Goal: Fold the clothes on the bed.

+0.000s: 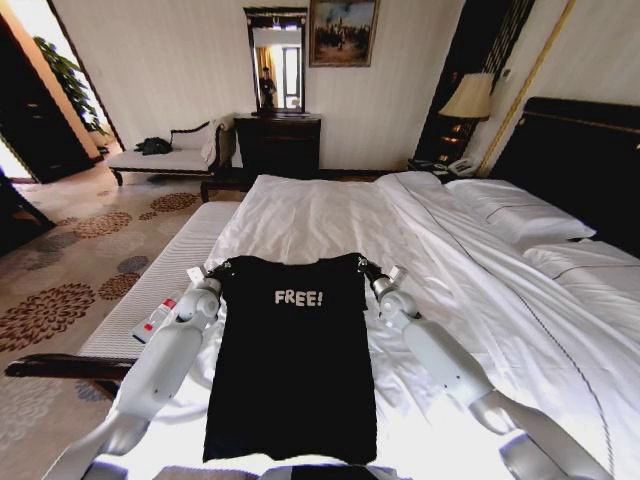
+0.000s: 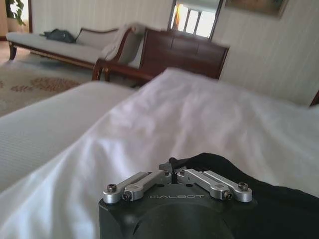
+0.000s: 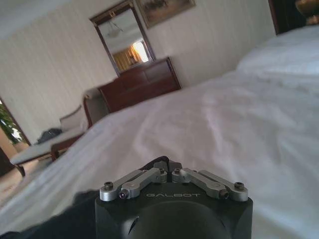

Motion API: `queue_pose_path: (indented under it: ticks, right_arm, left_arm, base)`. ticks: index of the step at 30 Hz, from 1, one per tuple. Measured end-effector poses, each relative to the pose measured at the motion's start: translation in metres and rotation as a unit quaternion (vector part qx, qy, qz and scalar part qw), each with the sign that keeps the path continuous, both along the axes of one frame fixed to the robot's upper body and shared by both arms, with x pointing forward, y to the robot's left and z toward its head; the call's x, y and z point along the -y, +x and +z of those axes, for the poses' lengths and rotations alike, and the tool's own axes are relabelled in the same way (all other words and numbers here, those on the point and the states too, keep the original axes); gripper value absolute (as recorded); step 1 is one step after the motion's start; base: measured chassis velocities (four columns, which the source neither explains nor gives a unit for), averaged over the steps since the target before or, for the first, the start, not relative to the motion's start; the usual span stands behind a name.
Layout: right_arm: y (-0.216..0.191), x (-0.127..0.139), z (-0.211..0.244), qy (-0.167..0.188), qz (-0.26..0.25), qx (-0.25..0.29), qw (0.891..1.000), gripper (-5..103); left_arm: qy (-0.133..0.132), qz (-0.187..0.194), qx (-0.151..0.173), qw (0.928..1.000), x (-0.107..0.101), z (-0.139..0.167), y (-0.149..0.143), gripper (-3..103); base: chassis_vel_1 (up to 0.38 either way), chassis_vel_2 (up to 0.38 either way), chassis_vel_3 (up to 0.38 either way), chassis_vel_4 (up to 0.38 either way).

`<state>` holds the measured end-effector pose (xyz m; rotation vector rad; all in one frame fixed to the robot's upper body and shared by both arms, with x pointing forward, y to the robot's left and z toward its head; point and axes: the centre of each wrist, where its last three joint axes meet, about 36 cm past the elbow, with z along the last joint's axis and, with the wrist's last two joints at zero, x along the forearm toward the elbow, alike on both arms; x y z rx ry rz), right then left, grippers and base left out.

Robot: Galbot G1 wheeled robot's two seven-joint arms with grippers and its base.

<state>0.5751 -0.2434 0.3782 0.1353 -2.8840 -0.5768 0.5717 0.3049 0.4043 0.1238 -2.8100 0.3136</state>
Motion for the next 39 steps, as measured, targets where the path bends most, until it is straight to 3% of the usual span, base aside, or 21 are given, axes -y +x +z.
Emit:
queue_pose_path:
  ticks: [9,18,19,21,25,29,31,35,37,39]
  right_arm:
    - [-0.006,-0.028,-0.036,0.015,0.005,-0.032,0.999,0]
    - [-0.013,-0.032,-0.042,0.004,0.003,-0.054,0.999,0]
    - [-0.013,-0.033,-0.040,0.005,0.003,-0.049,0.999,5]
    - [-0.015,-0.032,-0.034,0.011,0.002,-0.035,0.999,16]
    - [-0.021,-0.028,-0.024,0.024,-0.003,-0.010,1.000,21]
    - [-0.049,-0.005,-0.014,0.056,-0.038,0.001,0.998,44]
    - [-0.053,-0.003,-0.013,0.060,-0.042,-0.001,0.997,44]
    - [-0.091,0.023,0.006,0.134,-0.094,-0.050,0.985,66]
    - [-0.095,0.024,0.008,0.143,-0.098,-0.056,0.983,66]
    - [-0.109,0.024,0.010,0.181,-0.110,-0.079,0.974,77]
  left_arm:
    - [0.021,0.003,-0.045,0.9988,0.008,-0.031,0.010,0]
    - [0.022,0.011,-0.056,0.9981,0.007,-0.035,0.000,0]
    - [0.020,0.013,-0.053,0.9983,0.006,-0.031,-0.001,-2]
    - [0.015,0.016,-0.044,0.9988,0.003,-0.025,-0.006,8]
    - [0.004,0.025,-0.031,0.9992,-0.004,-0.015,-0.016,14]
    - [-0.016,0.059,-0.018,0.9980,-0.032,-0.005,-0.049,36]
    - [-0.017,0.062,-0.019,0.9977,-0.036,-0.006,-0.054,36]
    - [-0.039,0.105,-0.010,0.9937,-0.069,0.005,-0.104,57]
    - [-0.044,0.111,-0.006,0.9929,-0.073,0.009,-0.112,62]
    - [-0.052,0.120,0.015,0.9912,-0.083,0.025,-0.143,74]
  base:
    - [0.000,0.000,0.000,0.000]
    - [0.000,0.000,0.000,0.000]
    - [0.000,0.000,0.000,0.000]
    - [0.000,0.000,0.000,0.000]
    - [0.000,0.000,0.000,0.000]
    - [0.000,0.000,0.000,0.000]
    - [0.000,0.000,0.000,0.000]
    - [0.000,0.000,0.000,0.000]
    - [0.000,0.000,0.000,0.000]
    - [0.000,0.000,0.000,0.000]
